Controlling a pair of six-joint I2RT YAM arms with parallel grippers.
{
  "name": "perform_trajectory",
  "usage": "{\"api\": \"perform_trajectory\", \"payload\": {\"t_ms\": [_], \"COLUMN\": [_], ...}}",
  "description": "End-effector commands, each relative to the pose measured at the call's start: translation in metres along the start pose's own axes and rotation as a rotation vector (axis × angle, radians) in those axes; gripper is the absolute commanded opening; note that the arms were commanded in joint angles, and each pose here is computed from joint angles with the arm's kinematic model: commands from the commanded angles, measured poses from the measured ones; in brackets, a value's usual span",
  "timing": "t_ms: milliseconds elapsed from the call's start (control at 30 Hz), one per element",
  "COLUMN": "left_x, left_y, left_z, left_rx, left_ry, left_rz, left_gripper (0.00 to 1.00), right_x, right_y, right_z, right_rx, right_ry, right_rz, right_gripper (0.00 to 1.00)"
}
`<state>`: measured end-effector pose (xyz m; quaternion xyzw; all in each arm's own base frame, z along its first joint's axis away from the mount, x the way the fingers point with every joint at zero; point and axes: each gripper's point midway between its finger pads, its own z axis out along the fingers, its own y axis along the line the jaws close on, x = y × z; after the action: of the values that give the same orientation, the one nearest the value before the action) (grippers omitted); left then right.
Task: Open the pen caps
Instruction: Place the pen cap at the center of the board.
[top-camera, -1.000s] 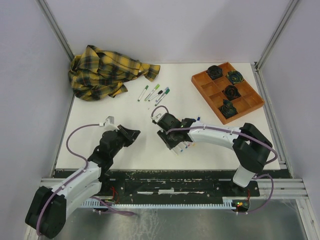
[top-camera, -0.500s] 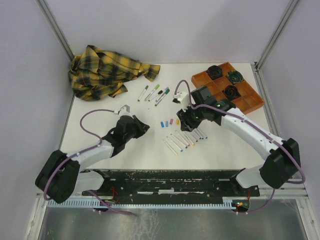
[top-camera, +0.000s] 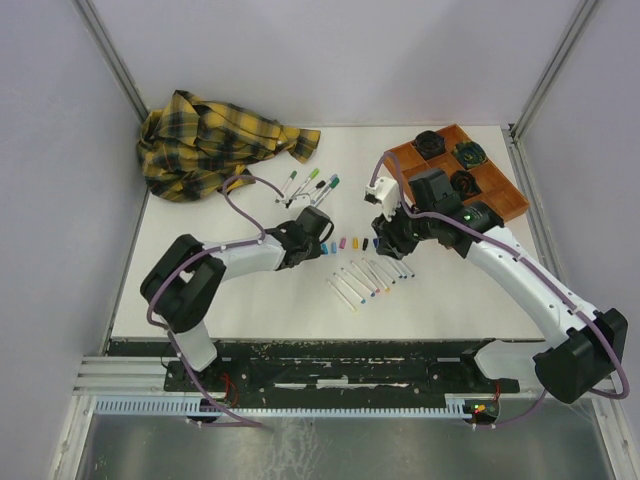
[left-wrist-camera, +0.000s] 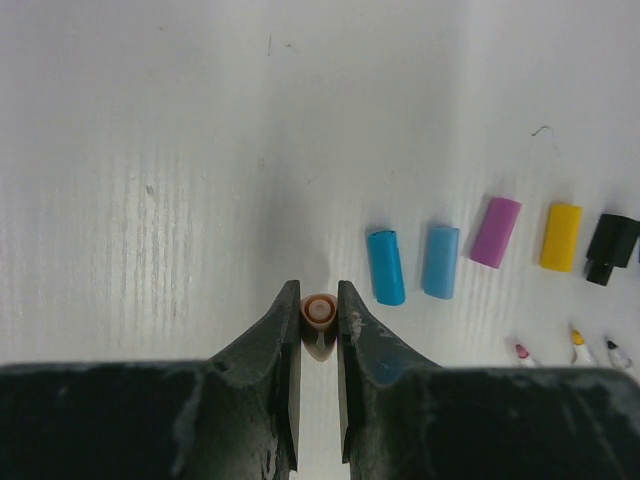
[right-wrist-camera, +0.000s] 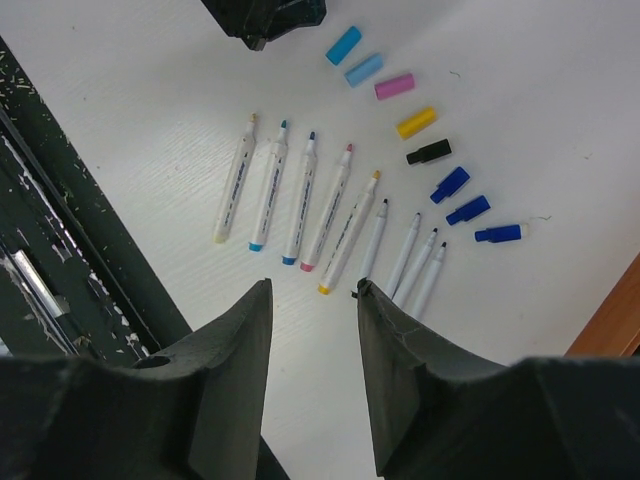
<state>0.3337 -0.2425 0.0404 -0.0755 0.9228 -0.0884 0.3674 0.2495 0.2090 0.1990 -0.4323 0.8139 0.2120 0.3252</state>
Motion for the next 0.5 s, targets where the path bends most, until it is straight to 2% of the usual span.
{"api": "perform_trajectory", "payload": {"t_ms": [0,167,467], "left_x": [-0.01,-0.008,0.003], "left_y": [-0.001,-0.005,-0.007], "left_z": [0.003,0.006,0.01], "left_rx": [-0.047,-0.033,-0.017], "left_ry": [-0.011,0.002,0.042], "left_rz": [0.093,0.102,0.115], "left_gripper": [0.13,0.21,0.28], "right_x": [-0.008,-0.008,-0.008], "right_y": [0.0,0.001,-0.001], "right_z": [-0.007,-0.006,-0.007], "right_rx": [0.004,-0.002,0.005], "right_ry": [-0.045,-0.045,-0.048], "right_rz": [-0.027,-0.023,-0.018], "right_gripper": [0.47,0.47,0.47]}}
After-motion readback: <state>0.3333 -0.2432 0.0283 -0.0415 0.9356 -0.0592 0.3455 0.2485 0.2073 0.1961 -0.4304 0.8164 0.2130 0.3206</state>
